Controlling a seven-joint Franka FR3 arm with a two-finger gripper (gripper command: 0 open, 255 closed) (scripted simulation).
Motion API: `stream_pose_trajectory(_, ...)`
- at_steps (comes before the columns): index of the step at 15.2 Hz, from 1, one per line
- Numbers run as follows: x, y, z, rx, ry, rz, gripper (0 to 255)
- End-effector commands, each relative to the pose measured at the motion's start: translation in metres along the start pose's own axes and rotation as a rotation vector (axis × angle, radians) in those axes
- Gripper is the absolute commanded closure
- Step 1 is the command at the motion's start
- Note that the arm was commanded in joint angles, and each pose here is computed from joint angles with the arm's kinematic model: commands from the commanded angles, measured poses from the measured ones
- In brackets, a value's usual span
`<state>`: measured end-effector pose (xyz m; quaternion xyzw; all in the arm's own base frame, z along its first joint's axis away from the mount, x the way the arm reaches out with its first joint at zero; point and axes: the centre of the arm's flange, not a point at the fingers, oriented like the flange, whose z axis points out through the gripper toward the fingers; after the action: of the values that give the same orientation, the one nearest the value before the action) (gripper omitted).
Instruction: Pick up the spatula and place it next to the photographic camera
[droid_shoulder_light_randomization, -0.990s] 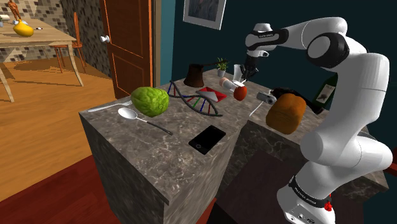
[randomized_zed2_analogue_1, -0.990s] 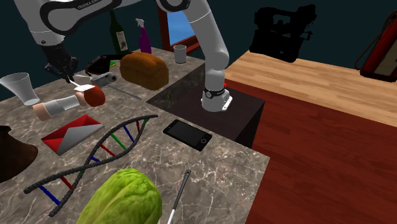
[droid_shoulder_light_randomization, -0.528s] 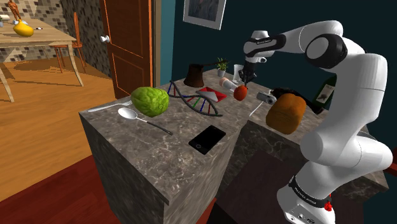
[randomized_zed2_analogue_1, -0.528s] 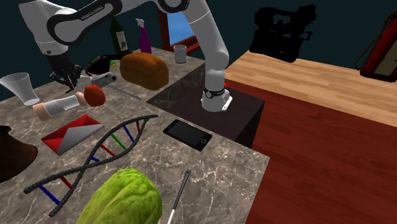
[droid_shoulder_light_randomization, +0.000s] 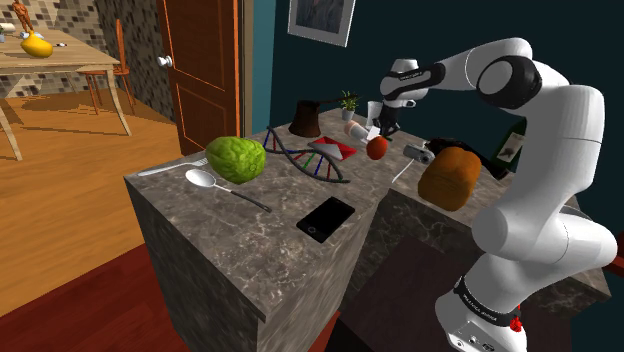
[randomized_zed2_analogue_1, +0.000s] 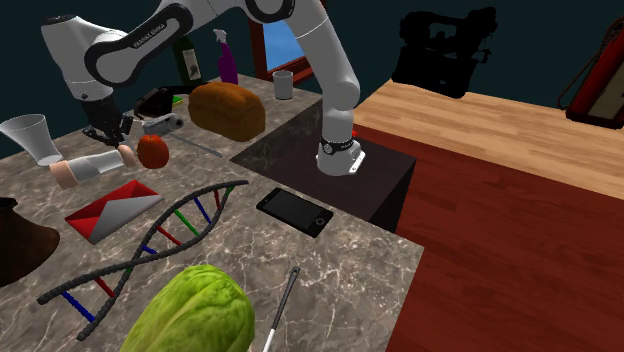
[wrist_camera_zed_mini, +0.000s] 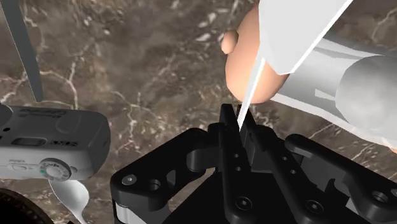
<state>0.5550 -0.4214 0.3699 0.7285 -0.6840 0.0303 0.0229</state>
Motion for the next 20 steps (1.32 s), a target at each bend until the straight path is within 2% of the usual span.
stream_pose_trajectory(1, -0.002, 0.001, 0.017, -0.009, -0.009, -0.001, 255)
stream_pose_trajectory(10, -0.002, 0.001, 0.02, -0.009, -0.009, -0.001, 255)
stream_pose_trajectory(11, -0.003, 0.001, 0.021, -0.009, -0.009, -0.001, 0)
stream_pose_trajectory(16, -0.002, 0.001, 0.02, -0.009, -0.009, -0.001, 0)
stream_pose_trajectory(20, -0.001, 0.0, -0.03, -0.009, -0.009, -0.001, 0)
